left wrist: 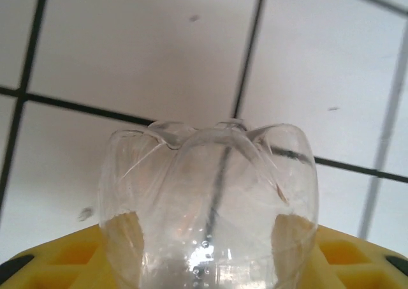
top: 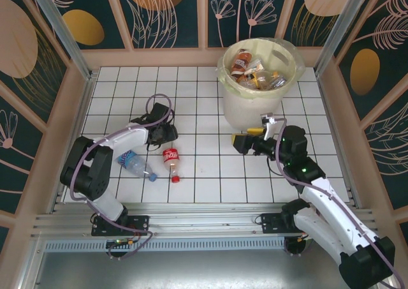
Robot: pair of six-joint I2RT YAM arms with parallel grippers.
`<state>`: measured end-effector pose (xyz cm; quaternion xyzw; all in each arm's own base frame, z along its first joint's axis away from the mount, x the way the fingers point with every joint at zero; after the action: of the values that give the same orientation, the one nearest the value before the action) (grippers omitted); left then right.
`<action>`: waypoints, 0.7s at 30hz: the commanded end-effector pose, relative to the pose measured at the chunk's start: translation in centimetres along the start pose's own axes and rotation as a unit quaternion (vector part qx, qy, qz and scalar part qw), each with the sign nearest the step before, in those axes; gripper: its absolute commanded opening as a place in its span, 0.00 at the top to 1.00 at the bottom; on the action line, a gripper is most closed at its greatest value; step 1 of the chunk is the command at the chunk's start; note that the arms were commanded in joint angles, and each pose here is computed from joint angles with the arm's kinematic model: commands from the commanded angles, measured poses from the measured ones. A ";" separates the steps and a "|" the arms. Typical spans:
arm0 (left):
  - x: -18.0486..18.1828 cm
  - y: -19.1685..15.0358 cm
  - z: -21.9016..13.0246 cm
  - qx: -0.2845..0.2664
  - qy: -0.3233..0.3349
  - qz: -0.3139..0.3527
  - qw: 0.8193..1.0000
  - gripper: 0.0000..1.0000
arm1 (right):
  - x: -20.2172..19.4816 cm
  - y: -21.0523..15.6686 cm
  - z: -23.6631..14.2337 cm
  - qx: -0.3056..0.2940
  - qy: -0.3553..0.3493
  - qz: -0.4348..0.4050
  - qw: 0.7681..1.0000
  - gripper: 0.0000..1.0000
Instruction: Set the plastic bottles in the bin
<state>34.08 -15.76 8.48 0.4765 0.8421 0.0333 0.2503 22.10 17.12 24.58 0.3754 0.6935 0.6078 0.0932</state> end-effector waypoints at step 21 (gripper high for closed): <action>-14.1 0.5 -8.9 -0.028 -0.329 -0.013 0.944 0.48 | 3.9 -1.0 9.6 0.076 0.080 0.031 0.993 0.02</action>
<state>36.03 -24.31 19.31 0.4541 0.7377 -0.0844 0.4924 23.43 25.78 20.42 0.3676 0.7428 0.5586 -0.0350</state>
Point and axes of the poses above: each hand's point on the last joint's axis, 136 mm out from that joint toward the fingers, its own z axis out along the fingers, its own x axis along the line the jaws close on, y = z × x, the point moved 3 cm from there along -z, back along the fingers, and after that the axes turned 15 degrees about -z, right-handed, at the moved point
